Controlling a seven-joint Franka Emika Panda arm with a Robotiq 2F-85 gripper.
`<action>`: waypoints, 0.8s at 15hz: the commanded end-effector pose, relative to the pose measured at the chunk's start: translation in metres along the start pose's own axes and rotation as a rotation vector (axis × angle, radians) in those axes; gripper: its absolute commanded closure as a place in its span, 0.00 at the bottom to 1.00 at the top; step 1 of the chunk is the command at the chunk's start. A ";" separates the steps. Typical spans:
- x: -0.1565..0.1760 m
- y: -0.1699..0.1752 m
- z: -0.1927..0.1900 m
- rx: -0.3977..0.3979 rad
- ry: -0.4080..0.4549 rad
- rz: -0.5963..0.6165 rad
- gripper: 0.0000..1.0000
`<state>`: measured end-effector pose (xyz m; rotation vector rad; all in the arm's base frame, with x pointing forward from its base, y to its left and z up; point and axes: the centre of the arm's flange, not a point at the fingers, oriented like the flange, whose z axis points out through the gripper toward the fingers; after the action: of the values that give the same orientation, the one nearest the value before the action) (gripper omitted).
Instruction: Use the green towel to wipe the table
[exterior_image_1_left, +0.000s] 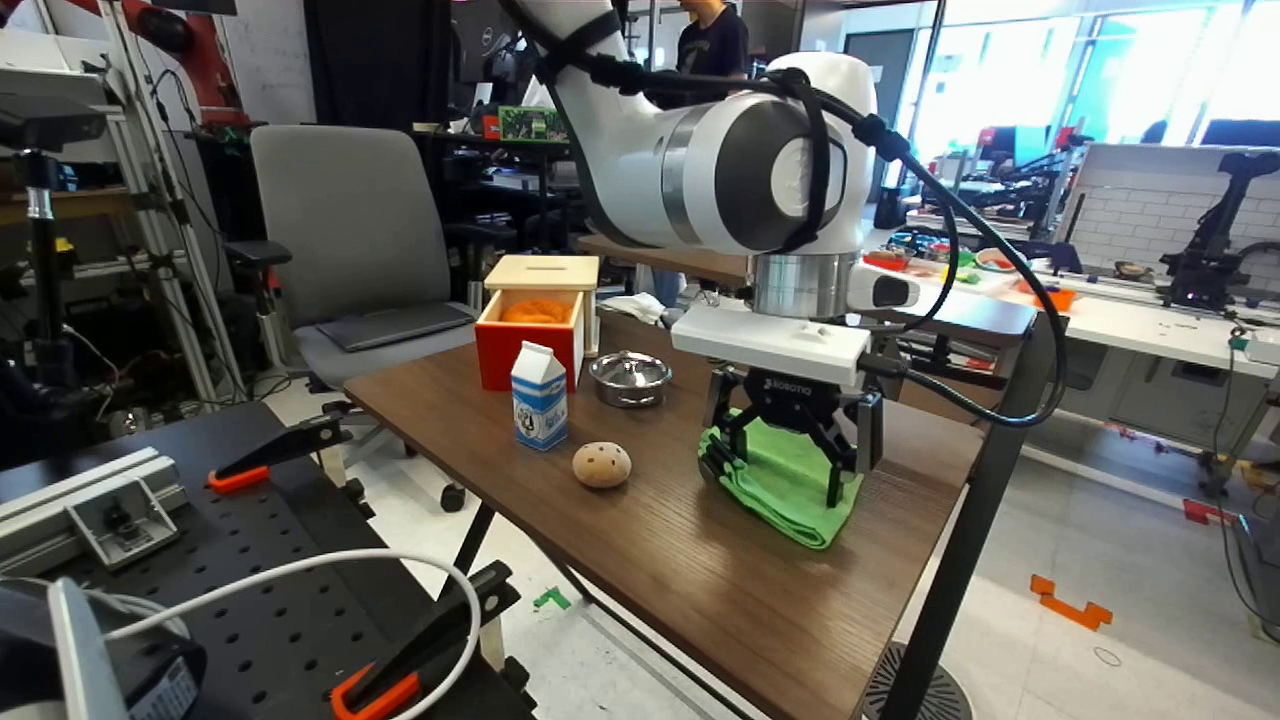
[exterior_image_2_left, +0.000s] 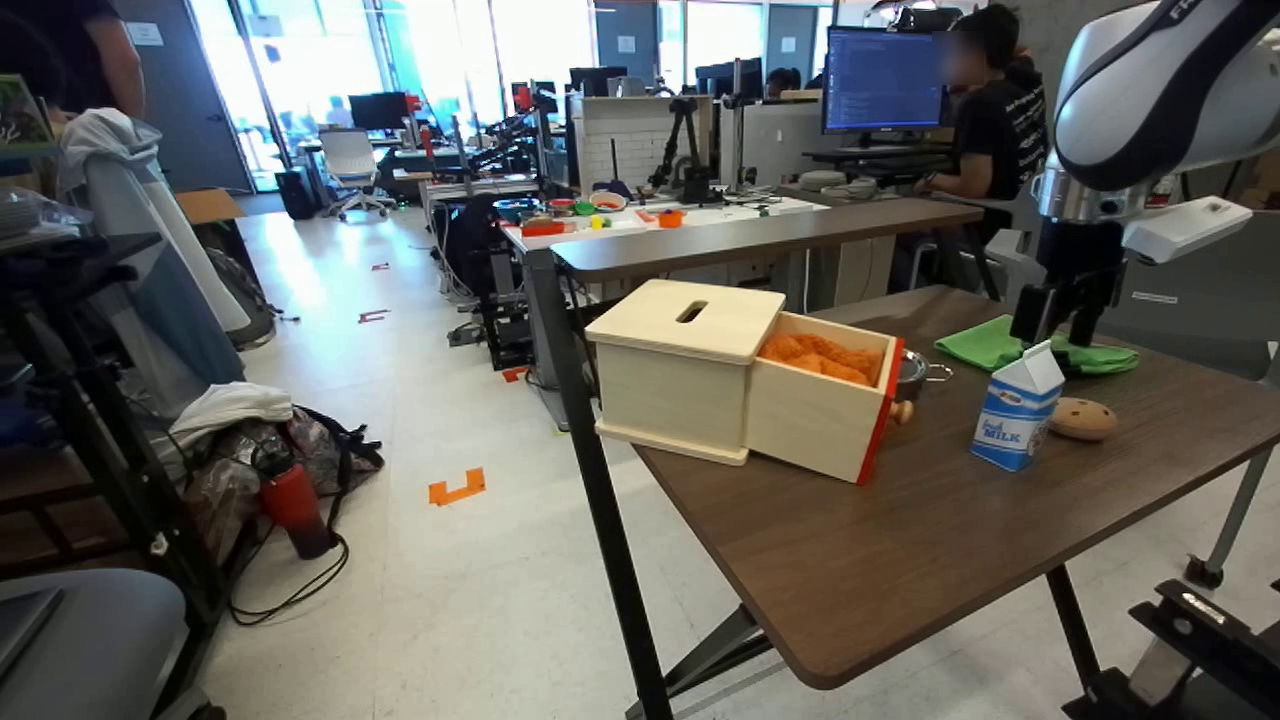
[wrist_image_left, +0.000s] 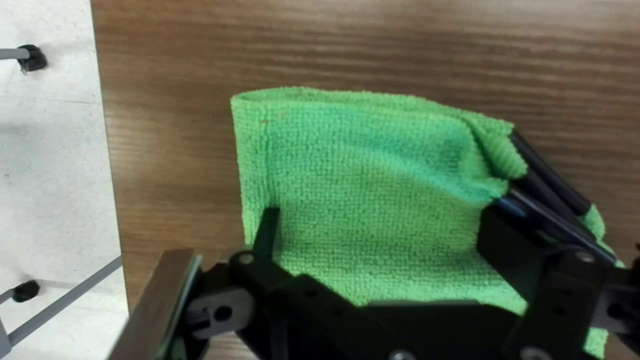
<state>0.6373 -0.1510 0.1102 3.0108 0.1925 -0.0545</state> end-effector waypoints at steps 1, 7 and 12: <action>0.050 -0.001 0.012 -0.017 0.020 0.062 0.00; 0.103 -0.007 0.015 -0.033 0.053 0.110 0.00; 0.124 -0.012 0.003 -0.039 0.097 0.106 0.00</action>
<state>0.7311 -0.1251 0.1042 2.9775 0.0566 0.0907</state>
